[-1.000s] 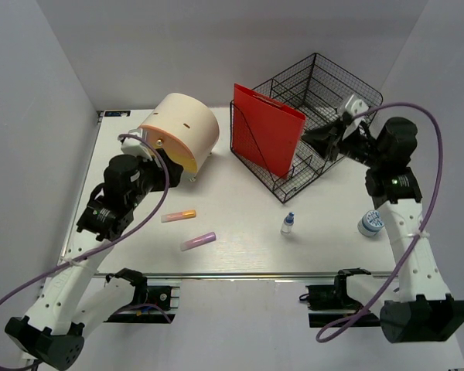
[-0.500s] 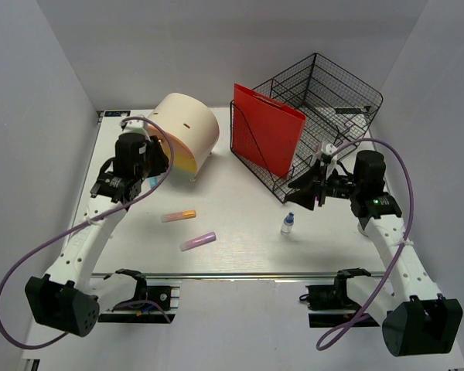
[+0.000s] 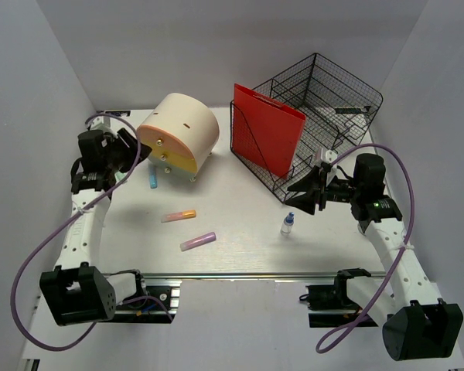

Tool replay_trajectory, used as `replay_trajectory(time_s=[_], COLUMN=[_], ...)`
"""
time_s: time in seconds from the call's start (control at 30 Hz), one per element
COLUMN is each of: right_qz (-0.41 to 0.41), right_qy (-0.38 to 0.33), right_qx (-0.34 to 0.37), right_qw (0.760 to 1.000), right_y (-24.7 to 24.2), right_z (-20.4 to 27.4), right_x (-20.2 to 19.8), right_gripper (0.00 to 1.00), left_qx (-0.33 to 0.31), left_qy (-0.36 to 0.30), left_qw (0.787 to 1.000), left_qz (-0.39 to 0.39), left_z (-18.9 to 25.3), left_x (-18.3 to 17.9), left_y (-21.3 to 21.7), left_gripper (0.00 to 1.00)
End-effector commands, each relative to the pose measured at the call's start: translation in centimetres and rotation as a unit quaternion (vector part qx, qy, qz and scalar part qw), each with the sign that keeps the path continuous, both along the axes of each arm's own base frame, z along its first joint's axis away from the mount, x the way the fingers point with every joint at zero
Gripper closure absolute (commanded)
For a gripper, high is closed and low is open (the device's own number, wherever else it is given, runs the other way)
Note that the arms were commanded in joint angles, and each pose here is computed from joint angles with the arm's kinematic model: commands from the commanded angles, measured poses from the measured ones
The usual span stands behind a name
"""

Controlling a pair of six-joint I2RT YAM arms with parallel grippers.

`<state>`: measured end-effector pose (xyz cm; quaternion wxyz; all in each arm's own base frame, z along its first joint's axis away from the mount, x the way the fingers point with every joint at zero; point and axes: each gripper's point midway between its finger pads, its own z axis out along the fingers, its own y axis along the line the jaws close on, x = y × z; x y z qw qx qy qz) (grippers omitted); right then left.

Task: Organize the desk

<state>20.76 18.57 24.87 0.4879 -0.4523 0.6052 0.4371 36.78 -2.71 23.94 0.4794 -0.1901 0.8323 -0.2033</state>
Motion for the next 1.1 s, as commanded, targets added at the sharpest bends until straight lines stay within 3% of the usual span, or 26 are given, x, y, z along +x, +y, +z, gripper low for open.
replay_trajectory(time_s=[0.0, 0.13, 0.27, 1.07], right_qz=[0.014, 0.017, 0.015, 0.013], right_qy=[-0.015, -0.012, -0.014, -0.009], right_qx=[0.003, 0.002, 0.001, -0.005], right_qw=[1.000, 1.000, 1.000, 1.000], right_y=[0.1, 0.2, 0.1, 0.1], right_z=[0.1, 0.0, 0.0, -0.6], right_x=[-0.6, -0.6, -0.5, -0.1], right_gripper=[0.46, 0.46, 0.46, 0.46], left_qx=[-0.100, -0.166, -0.192, -0.232], left_qy=[-0.038, -0.062, -0.066, -0.081], left_qw=[0.992, 0.980, 0.973, 0.962], left_qz=[-0.070, -0.091, -0.106, -0.119], left_z=[1.7, 2.5, 2.1, -0.2], left_x=[-0.2, 0.7, 1.1, 3.8], left_y=[-2.4, -2.7, -3.1, -3.2], left_gripper=[0.37, 0.35, 0.37, 0.43])
